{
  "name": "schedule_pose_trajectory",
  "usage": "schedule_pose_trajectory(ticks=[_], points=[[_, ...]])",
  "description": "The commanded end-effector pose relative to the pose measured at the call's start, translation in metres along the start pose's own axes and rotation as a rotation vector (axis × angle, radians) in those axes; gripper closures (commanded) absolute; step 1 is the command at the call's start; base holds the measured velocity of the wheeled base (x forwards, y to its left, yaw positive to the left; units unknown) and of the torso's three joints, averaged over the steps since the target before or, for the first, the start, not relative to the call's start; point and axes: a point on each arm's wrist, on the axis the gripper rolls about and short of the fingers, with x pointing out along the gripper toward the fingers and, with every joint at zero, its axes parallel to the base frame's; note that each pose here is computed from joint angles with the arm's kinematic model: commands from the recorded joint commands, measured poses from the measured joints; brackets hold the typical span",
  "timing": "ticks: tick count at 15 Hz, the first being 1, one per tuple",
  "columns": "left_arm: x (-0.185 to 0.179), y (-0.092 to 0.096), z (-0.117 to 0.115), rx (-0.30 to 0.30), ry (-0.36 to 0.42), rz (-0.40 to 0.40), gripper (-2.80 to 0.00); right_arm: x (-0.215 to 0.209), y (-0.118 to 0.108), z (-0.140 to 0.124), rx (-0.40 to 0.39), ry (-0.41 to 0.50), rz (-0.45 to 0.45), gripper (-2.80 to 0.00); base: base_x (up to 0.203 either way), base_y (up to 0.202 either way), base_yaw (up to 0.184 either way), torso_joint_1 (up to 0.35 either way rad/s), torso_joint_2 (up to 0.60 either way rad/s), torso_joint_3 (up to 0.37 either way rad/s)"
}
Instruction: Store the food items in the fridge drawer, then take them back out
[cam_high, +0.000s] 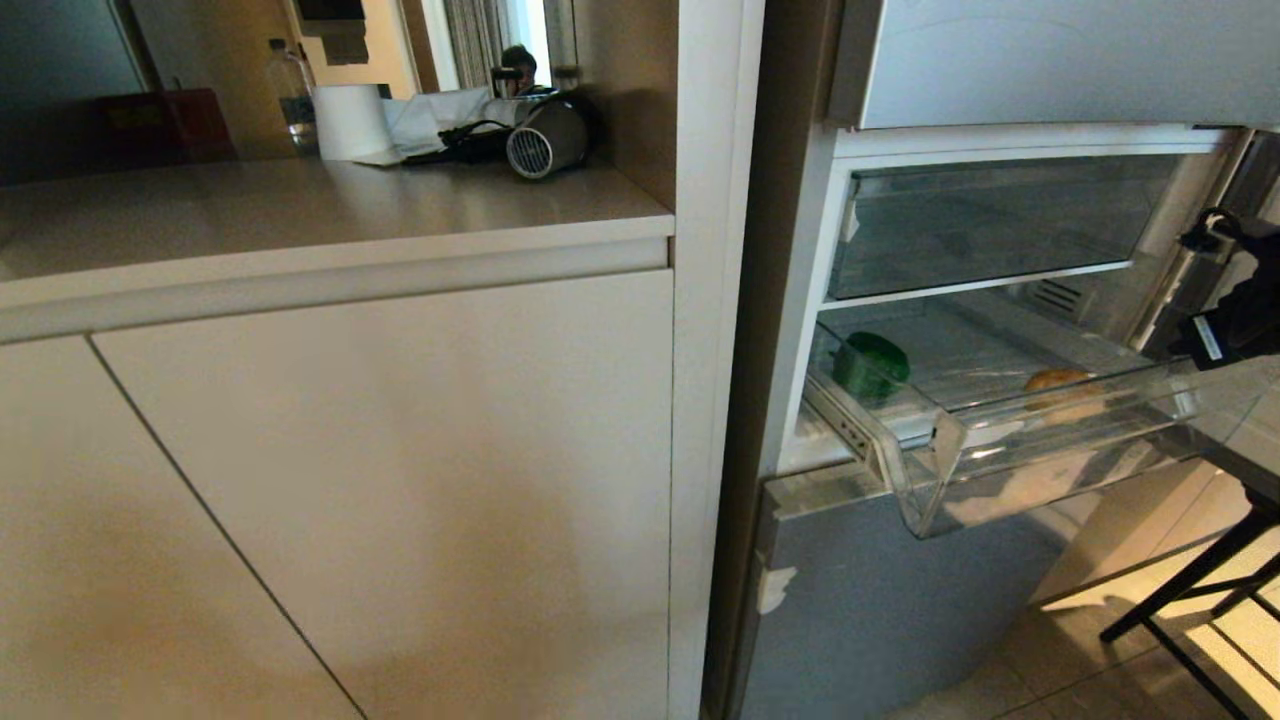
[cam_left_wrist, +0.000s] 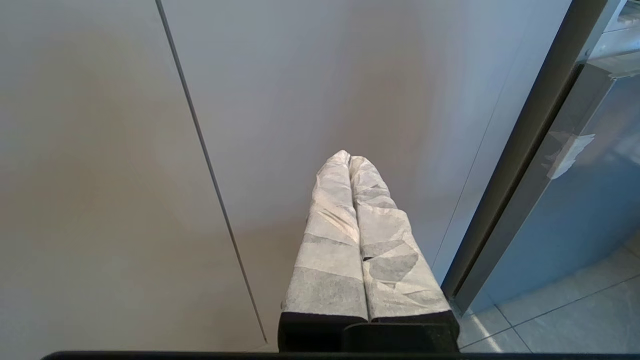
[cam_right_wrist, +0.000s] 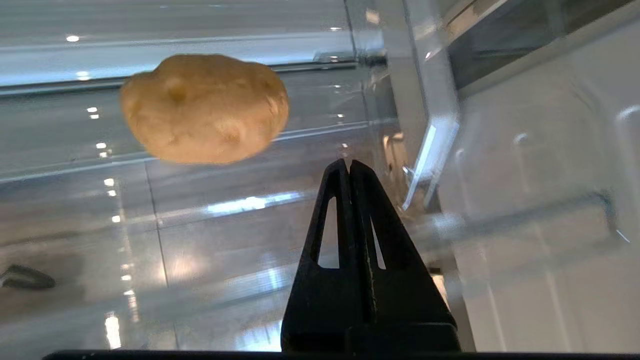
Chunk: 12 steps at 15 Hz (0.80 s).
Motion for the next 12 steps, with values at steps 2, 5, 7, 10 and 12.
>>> schedule_pose_trajectory(ticks=[2,5,7,10,12], points=[[0.001,0.0,-0.003,0.0,0.009,0.001,0.0,-0.007,0.001,-0.003,-0.003,0.034,0.008,0.0,0.0,0.0,0.0,0.0,0.0,0.0],[0.001,0.0,-0.003,0.0,0.009,0.001,0.0,-0.039,0.001,-0.008,-0.012,0.096,0.013,0.0,0.0,0.0,0.0,0.0,0.0,0.0],[0.001,0.0,-0.003,0.0,0.009,0.001,0.0,-0.057,-0.001,-0.009,-0.012,0.107,0.005,0.0,0.0,0.0,0.0,0.0,0.0,0.0],[0.001,0.0,-0.003,0.0,0.009,0.001,0.0,-0.075,-0.007,-0.019,-0.005,0.156,0.001,0.0,0.0,0.0,0.0,0.0,0.0,0.0],[0.001,0.0,-0.003,0.0,0.011,-0.001,0.0,-0.079,-0.012,-0.023,0.007,0.162,-0.012,0.0,0.0,0.0,0.0,0.0,0.0,0.0]])
